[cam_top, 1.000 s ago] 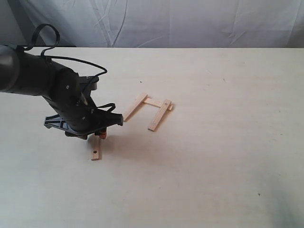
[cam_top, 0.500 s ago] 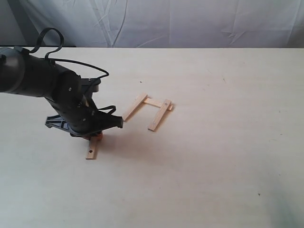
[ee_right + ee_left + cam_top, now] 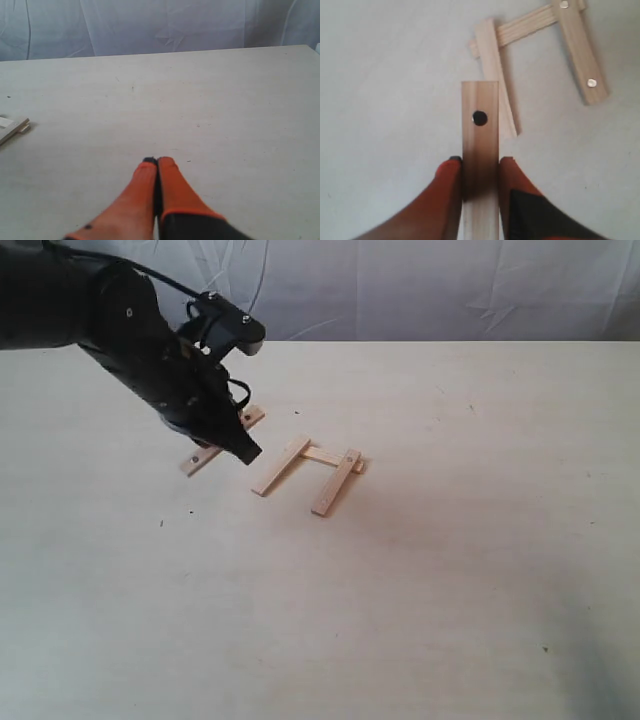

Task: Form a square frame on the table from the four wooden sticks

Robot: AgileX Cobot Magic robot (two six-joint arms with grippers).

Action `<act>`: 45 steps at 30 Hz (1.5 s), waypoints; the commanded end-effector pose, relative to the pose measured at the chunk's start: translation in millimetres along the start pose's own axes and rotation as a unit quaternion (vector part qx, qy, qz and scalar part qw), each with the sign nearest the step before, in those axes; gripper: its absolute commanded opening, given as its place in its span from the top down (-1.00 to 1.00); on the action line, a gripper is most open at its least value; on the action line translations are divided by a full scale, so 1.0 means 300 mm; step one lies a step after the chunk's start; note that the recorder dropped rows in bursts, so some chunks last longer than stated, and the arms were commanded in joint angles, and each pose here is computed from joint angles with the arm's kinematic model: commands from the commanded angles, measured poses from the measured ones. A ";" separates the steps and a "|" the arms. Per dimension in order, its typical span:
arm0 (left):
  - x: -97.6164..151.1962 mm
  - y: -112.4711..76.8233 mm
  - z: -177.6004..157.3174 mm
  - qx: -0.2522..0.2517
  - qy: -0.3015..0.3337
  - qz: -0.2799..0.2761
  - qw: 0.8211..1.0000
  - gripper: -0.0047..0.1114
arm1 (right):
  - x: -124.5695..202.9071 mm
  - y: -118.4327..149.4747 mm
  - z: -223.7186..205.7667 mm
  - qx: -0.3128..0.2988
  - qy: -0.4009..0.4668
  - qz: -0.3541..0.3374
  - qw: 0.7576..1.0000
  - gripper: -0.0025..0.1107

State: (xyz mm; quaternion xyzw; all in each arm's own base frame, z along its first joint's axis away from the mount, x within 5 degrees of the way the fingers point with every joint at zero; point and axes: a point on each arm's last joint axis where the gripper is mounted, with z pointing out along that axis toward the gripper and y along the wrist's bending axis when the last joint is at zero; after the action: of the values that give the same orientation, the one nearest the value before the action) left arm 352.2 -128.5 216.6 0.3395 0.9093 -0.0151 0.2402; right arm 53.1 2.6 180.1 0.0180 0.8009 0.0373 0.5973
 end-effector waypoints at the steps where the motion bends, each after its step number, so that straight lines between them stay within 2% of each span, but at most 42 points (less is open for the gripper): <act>1: -0.056 -0.014 0.000 0.042 -0.035 0.138 0.989 0.92 | -0.003 -0.001 -0.001 0.002 -0.009 0.000 1.000 0.95; 3: -0.072 -0.025 0.024 0.064 -0.049 0.196 0.977 0.92 | -0.003 -0.001 -0.001 0.002 -0.009 0.000 1.000 0.95; 5: -0.078 -0.041 0.056 0.092 -0.065 0.264 0.958 0.92 | -0.003 -0.001 -0.001 0.002 -0.009 0.000 1.000 0.95; 9: -0.086 -0.063 0.116 0.133 -0.085 0.333 0.930 0.92 | -0.003 -0.001 -0.001 0.002 -0.009 0.000 1.000 0.95; 12: -0.094 -0.076 0.161 0.135 -0.075 0.369 0.917 0.92 | -0.003 -0.001 -0.001 0.002 -0.009 0.000 1.000 0.95; 17: -0.091 -0.120 0.237 0.110 -0.037 0.482 0.869 0.92 | -0.003 -0.001 -0.001 0.002 -0.009 0.000 1.000 0.95; 20: -0.087 -0.151 0.263 0.111 -0.025 0.516 0.849 0.92 | -0.003 -0.001 -0.001 0.002 -0.009 0.000 1.000 0.95; 27: -0.078 -0.141 0.279 0.104 -0.013 0.542 0.834 0.92 | -0.003 -0.001 -0.001 0.002 -0.009 0.000 1.000 0.95; 35: -0.092 -0.137 0.281 0.085 -0.029 0.536 0.839 0.88 | -0.003 -0.001 -0.001 0.002 -0.009 0.000 1.000 0.95; 41: -0.092 -0.136 0.281 0.084 -0.027 0.538 0.838 0.30 | -0.003 -0.001 -0.001 0.002 -0.009 0.000 1.000 0.95; 45: -0.092 -0.136 0.281 0.084 -0.027 0.538 0.838 0.24 | -0.003 -0.001 -0.001 0.002 -0.009 0.000 1.000 0.95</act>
State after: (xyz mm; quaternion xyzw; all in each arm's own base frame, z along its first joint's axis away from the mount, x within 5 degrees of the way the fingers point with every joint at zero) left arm 379.7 -190.7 147.4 0.7934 0.5737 0.0278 0.2017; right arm 53.1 2.6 180.1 0.0180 0.8009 0.0373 0.5973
